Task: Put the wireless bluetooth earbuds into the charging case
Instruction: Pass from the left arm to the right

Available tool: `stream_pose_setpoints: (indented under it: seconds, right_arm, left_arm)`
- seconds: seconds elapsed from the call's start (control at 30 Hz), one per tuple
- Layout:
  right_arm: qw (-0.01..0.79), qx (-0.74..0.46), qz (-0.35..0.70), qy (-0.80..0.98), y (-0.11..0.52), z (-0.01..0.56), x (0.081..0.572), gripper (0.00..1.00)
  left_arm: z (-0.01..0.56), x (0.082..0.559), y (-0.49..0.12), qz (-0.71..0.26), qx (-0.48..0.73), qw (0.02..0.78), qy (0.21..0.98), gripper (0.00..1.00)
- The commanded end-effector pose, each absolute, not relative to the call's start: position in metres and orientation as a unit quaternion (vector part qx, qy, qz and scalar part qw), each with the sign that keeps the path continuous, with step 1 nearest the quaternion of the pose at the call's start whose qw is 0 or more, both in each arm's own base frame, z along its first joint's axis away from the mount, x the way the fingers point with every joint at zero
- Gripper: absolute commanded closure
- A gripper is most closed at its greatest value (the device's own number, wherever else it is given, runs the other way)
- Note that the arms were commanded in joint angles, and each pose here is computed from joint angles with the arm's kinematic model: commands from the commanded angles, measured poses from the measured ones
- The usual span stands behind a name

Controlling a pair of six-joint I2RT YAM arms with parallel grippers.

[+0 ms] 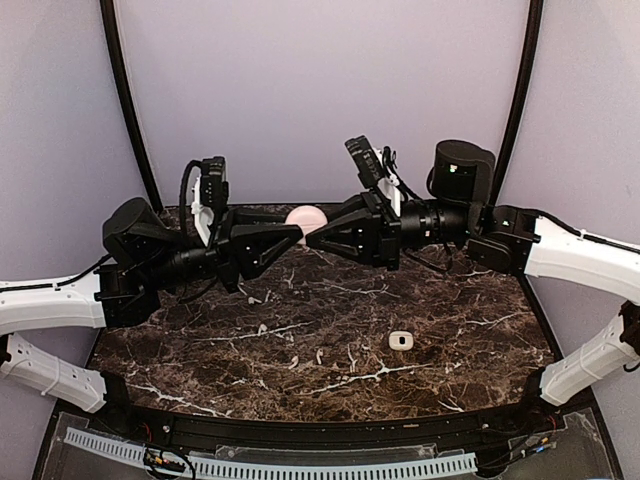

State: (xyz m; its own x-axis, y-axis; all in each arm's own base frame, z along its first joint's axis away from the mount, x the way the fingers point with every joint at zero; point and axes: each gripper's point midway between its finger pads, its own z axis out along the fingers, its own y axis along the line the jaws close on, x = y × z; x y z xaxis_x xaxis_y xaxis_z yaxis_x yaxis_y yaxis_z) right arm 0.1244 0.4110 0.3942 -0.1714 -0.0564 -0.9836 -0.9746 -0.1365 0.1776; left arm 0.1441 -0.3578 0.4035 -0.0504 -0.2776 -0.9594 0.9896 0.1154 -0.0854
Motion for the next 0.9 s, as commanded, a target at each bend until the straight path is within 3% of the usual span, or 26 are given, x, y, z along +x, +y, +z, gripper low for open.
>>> stream_pose_setpoints:
  seconds: [0.0,0.07,0.27,0.4,0.87]
  right_arm:
    - [0.409,-0.504,0.581,0.491,0.411,0.407,0.116,0.9]
    - [0.41,-0.504,0.576,0.495,0.411,0.406,0.117,0.97]
    - [0.411,-0.513,0.549,0.517,0.408,0.396,0.121,1.0]
    - [0.404,-0.521,0.528,0.536,0.406,0.384,0.124,1.0]
    - [0.386,-0.539,0.498,0.559,0.408,0.37,0.128,1.0]
  left_arm:
    - [0.406,0.144,-0.355,-0.547,0.374,0.589,0.462,1.0]
    - [0.404,0.145,-0.355,-0.544,0.374,0.588,0.467,0.94]
    - [0.398,0.15,-0.349,-0.525,0.367,0.587,0.495,0.49]
    - [0.397,0.153,-0.343,-0.515,0.358,0.59,0.508,0.43]
    - [0.38,0.163,-0.364,-0.503,0.38,0.555,0.542,0.43]
